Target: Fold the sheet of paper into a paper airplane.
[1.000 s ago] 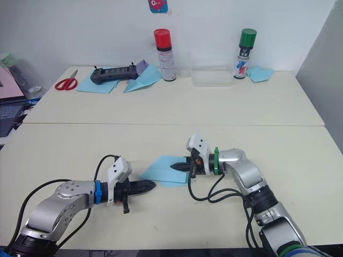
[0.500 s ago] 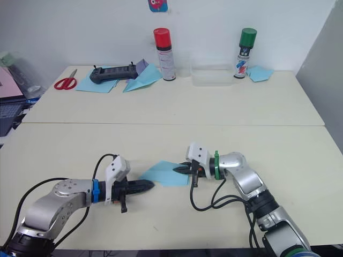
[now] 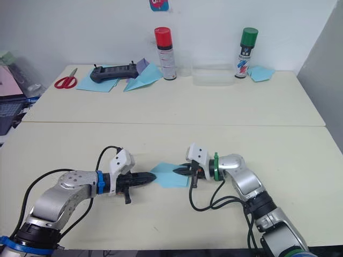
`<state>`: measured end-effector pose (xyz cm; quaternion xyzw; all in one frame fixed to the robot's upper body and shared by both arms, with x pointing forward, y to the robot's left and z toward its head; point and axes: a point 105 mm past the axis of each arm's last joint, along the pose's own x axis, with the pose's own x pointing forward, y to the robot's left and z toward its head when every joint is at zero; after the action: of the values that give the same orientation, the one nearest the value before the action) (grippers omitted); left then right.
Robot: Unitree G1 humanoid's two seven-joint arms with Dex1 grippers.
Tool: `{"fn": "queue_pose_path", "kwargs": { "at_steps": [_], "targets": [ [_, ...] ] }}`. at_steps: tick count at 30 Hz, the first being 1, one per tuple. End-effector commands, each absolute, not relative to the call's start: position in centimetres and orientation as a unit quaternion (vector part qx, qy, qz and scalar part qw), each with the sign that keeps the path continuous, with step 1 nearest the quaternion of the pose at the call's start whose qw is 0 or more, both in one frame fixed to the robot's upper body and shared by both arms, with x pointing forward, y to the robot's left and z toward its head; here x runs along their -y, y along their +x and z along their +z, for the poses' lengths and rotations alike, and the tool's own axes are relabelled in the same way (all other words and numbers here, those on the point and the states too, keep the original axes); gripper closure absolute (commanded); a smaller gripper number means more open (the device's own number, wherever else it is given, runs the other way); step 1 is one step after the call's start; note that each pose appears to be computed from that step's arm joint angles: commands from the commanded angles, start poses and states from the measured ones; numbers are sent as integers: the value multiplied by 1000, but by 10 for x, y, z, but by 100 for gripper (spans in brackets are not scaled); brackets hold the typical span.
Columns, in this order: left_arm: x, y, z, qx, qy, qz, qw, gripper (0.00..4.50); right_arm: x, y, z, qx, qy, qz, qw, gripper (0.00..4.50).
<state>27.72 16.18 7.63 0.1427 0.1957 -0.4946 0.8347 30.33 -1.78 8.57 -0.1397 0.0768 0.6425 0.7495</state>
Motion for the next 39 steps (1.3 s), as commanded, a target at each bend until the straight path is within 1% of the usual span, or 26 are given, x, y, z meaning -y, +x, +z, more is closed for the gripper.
{"fn": "queue_pose_path", "kwargs": {
  "at_steps": [1,2,8,12,15,19,22,27,28,31,33,35,39],
  "targets": [
    [-165,274,55,-228,158,-489,827,450,15,304,99,-51,-147,647,747,445],
    [-164,274,54,-227,157,-489,827,450,14,304,99,-49,-151,648,745,445],
    [-162,271,52,-231,155,-498,821,450,9,296,105,21,-224,661,716,445],
    [-163,270,56,-227,151,-496,825,450,8,292,94,56,-319,661,677,445],
    [-163,267,62,-229,132,-500,825,450,9,293,87,73,-368,658,653,445],
    [-170,267,71,-232,154,-503,818,450,16,297,69,68,-428,648,626,445],
    [-170,266,76,-232,155,-509,814,450,18,297,64,78,-446,648,612,445],
    [-180,268,87,-232,155,-505,817,450,24,298,59,95,-478,646,588,445],
    [-180,269,95,-225,139,-508,820,450,24,299,59,99,-483,644,584,445],
    [-168,284,142,-164,70,-517,837,450,24,298,58,110,-501,641,571,445],
    [-160,290,163,-140,54,-525,838,450,25,296,55,114,-511,642,560,445],
    [-149,294,168,-134,62,-536,832,450,25,294,53,117,-517,645,551,445],
    [-132,296,155,-142,100,-543,822,450,25,292,52,120,-519,645,548,445]
  ]
}}
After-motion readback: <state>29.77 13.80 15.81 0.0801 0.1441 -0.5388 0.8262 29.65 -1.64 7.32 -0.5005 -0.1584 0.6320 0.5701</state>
